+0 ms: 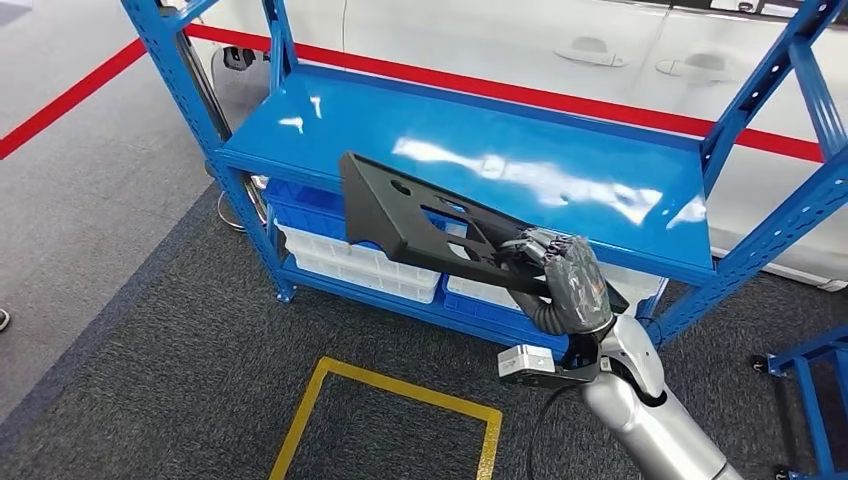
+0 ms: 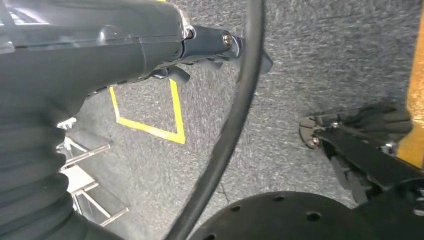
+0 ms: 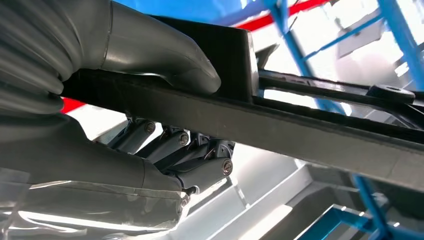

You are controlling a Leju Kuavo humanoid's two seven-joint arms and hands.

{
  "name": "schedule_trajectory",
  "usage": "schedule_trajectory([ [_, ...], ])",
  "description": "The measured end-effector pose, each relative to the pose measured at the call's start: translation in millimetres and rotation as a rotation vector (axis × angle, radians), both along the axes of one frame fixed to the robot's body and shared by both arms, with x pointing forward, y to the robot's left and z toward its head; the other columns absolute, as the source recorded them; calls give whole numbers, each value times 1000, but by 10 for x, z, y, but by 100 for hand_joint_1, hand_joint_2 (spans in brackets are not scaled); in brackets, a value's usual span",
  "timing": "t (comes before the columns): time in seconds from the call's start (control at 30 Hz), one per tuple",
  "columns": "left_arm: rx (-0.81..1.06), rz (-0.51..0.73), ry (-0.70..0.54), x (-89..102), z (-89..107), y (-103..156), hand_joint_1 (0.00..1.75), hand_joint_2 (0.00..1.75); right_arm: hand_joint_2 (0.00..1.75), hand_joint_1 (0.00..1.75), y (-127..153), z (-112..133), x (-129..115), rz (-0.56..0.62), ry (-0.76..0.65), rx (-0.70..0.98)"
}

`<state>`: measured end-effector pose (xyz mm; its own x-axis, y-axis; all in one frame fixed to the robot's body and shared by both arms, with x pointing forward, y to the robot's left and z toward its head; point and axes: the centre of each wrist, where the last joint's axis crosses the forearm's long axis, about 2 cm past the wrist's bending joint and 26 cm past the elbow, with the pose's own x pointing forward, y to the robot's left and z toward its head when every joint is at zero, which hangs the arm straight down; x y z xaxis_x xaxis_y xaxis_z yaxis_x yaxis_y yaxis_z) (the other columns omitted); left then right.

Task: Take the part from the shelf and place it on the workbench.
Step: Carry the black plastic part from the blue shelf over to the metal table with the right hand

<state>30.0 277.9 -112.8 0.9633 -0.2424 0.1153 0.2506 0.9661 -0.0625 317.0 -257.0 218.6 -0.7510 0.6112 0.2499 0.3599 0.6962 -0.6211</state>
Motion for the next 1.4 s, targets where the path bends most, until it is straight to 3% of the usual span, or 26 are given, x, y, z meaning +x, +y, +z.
schedule_trajectory([
  [0.27,-4,2,-7,-42,-3,-10,0,175,175,175,-37,-96,-53,15,48,8],
  [1.4,-25,18,-36,-122,-8,-40,0,175,175,175,-68,-89,-57,6,45,-6],
])
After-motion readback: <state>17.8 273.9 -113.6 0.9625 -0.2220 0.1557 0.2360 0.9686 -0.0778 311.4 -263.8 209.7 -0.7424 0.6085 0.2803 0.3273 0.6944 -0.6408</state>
